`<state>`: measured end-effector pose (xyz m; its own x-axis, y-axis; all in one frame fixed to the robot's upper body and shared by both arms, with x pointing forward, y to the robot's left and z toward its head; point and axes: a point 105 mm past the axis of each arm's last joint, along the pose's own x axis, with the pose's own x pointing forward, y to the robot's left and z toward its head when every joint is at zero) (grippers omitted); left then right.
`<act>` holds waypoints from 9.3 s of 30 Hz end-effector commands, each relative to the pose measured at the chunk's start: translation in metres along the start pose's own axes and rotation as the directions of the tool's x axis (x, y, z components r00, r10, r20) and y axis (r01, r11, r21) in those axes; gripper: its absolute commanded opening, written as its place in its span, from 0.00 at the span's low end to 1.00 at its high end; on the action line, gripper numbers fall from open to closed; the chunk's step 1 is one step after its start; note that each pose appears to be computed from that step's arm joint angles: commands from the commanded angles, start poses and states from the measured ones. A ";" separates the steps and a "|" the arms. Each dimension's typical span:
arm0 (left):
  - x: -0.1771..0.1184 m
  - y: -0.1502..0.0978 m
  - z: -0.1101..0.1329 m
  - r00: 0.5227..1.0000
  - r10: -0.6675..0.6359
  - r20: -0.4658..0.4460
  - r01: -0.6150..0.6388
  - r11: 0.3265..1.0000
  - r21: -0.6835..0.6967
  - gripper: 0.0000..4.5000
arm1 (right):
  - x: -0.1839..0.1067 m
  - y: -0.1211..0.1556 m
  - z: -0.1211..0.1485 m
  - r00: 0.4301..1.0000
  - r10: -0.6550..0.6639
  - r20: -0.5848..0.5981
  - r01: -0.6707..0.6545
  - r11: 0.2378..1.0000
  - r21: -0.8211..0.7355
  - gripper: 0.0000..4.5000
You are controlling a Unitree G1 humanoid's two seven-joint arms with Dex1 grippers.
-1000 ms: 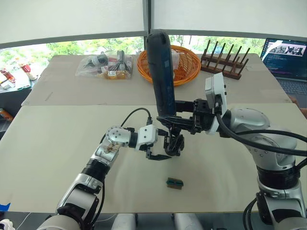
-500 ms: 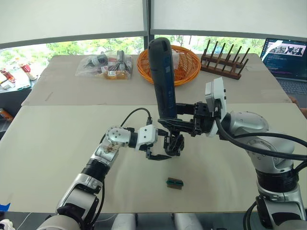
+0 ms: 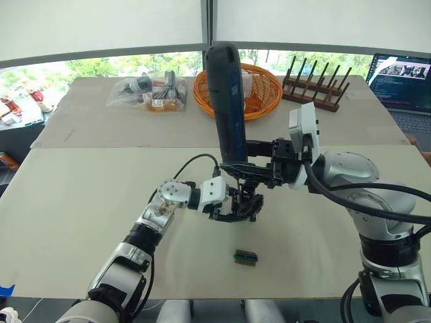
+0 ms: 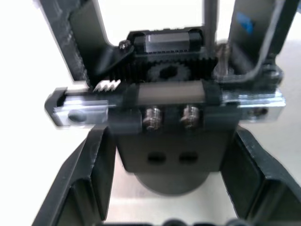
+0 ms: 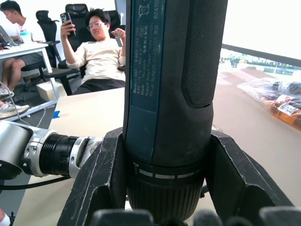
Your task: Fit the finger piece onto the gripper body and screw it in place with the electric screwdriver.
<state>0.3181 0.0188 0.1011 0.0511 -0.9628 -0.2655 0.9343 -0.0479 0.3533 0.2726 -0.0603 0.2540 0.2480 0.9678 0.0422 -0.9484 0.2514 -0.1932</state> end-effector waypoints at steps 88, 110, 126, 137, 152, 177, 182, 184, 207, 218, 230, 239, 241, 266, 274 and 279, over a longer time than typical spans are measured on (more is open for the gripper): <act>-0.009 0.011 -0.006 1.000 0.016 -0.022 -0.016 0.999 -0.037 0.58 | -0.015 0.003 0.038 0.977 -0.147 0.152 0.157 0.986 -0.061 0.43; -0.010 0.011 -0.005 1.000 0.015 -0.023 -0.016 0.999 -0.035 0.51 | -0.012 0.005 0.031 0.979 -0.143 0.148 0.156 0.984 -0.084 0.43; -0.014 0.010 -0.008 0.999 0.026 -0.028 -0.027 0.998 -0.059 0.51 | -0.005 0.008 0.021 0.983 -0.112 0.143 0.119 0.992 -0.045 0.43; -0.013 0.011 -0.006 0.999 0.027 -0.024 -0.028 0.998 -0.055 0.51 | -0.008 0.008 0.011 0.984 -0.117 0.131 0.124 0.991 -0.049 0.43; -0.013 0.011 -0.006 0.999 0.028 -0.021 -0.029 0.998 -0.052 0.51 | -0.005 0.010 0.020 0.986 -0.094 0.139 0.105 0.992 -0.075 0.43; -0.013 0.012 -0.003 0.999 0.028 -0.019 -0.029 0.999 -0.041 0.51 | -0.006 0.007 0.007 0.987 -0.118 0.107 0.122 0.992 -0.036 0.43; -0.013 0.012 -0.003 0.999 0.028 -0.019 -0.029 0.999 -0.041 0.51 | -0.007 0.005 0.006 0.987 -0.123 0.103 0.127 0.991 -0.034 0.43; -0.013 0.011 -0.003 0.999 0.027 -0.019 -0.028 0.999 -0.040 0.51 | -0.007 0.005 0.006 0.987 -0.123 0.104 0.127 0.991 -0.034 0.43; -0.012 0.011 -0.001 1.000 0.025 -0.010 -0.026 0.999 -0.038 0.51 | -0.007 0.001 0.009 0.989 -0.112 0.093 0.116 0.992 -0.042 0.43; -0.013 0.012 -0.002 0.999 0.031 -0.015 -0.031 0.999 -0.037 0.51 | -0.005 -0.003 0.008 0.991 -0.099 0.089 0.102 0.994 -0.026 0.43; -0.012 0.012 -0.001 0.999 0.033 -0.011 -0.034 0.999 -0.038 0.51 | -0.008 0.009 0.012 0.994 -0.065 0.082 0.076 0.988 -0.133 0.43; -0.012 0.012 -0.001 1.000 0.030 -0.009 -0.031 0.999 -0.039 0.51 | -0.010 0.015 0.010 0.995 -0.055 0.083 0.070 0.979 -0.192 0.43; -0.012 0.012 -0.001 1.000 0.030 -0.009 -0.030 0.999 -0.039 0.51 | -0.009 0.014 0.017 0.992 -0.059 0.113 0.079 0.980 -0.183 0.43; -0.011 0.011 -0.001 1.000 0.027 -0.009 -0.027 0.999 -0.038 0.51 | -0.008 0.006 0.013 0.984 -0.122 0.127 0.130 0.990 -0.054 0.43; -0.011 0.011 -0.001 1.000 0.028 -0.009 -0.028 0.999 -0.037 0.51 | -0.009 0.007 0.011 0.985 -0.119 0.127 0.126 0.990 -0.056 0.43; -0.012 0.011 -0.001 1.000 0.029 -0.009 -0.029 0.999 -0.037 0.51 | -0.008 0.010 0.011 0.985 -0.113 0.126 0.122 0.991 -0.061 0.43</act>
<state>0.3264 0.0273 0.0978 0.0628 -0.9589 -0.2766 0.9572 -0.0206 0.2886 0.2693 -0.0668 0.2470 0.3599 0.9243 0.1273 -0.9087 0.3782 -0.1767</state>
